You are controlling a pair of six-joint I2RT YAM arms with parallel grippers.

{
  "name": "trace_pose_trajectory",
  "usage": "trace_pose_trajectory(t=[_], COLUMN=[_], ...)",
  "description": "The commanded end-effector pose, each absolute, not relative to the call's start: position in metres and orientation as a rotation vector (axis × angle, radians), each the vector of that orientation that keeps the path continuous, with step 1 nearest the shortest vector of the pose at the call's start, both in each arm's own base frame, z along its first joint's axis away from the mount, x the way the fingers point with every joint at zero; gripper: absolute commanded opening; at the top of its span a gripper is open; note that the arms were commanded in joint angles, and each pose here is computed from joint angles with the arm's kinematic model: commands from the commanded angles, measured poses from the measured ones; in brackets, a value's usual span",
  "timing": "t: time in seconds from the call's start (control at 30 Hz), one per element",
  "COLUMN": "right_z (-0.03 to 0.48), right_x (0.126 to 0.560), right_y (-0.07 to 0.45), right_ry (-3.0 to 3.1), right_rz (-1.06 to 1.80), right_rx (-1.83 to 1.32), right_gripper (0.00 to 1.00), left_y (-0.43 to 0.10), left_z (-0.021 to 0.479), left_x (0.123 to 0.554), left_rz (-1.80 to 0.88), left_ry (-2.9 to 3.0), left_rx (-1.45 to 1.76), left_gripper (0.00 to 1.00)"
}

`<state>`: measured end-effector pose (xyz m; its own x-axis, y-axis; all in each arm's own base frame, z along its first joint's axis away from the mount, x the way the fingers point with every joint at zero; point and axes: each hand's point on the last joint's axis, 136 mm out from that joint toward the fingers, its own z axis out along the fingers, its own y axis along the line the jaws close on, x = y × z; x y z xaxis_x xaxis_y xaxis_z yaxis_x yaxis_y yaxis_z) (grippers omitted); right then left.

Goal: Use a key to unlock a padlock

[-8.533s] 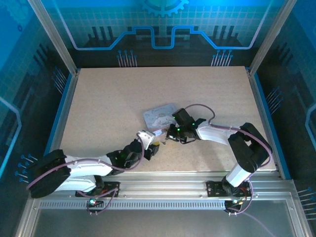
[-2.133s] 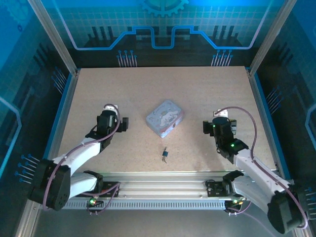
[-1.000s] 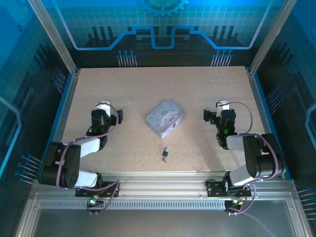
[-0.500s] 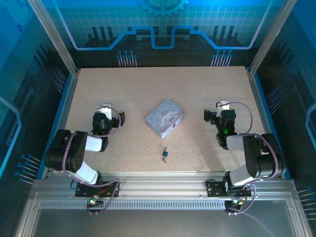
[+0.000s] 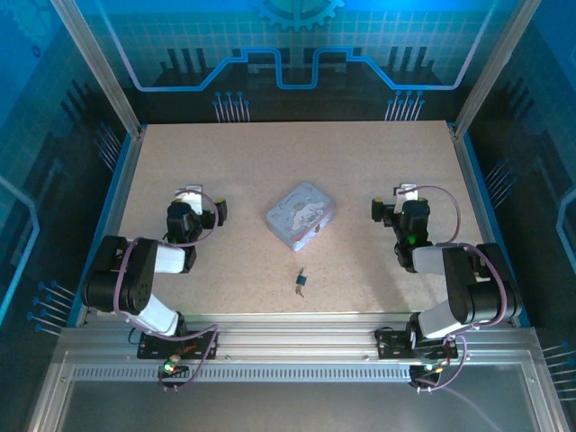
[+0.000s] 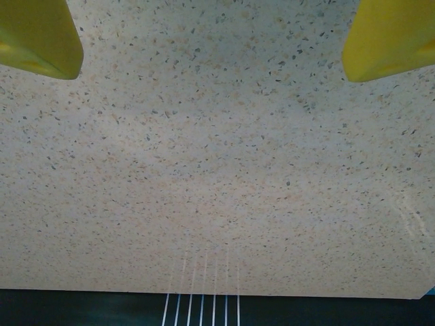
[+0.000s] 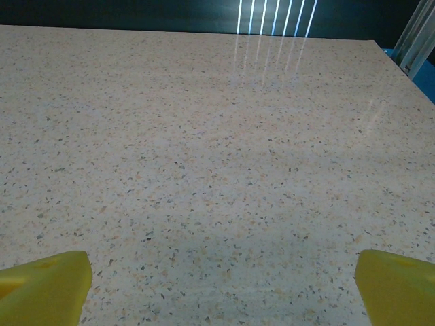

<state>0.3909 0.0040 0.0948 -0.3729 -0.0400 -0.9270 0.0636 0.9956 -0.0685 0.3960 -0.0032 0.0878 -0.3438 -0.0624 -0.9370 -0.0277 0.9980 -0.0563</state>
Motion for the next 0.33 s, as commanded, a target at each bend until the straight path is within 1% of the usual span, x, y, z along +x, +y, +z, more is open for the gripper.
trace_pose_trajectory(t=[0.0, 0.3], right_z=[0.0965, 0.0960], right_x=[0.3942, 0.3945], right_y=[0.0085, 0.0076], right_ry=[1.946, 1.949], right_rz=[-0.131, -0.117], right_rx=[-0.005, -0.004], right_gripper=[1.00, 1.00], left_y=[-0.0052, -0.0053], left_z=[0.0950, 0.0950], left_x=[0.3986, 0.3988], left_rz=[-0.060, -0.060], left_ry=[1.904, 1.904], left_rx=[-0.066, -0.065], left_gripper=[0.99, 0.99])
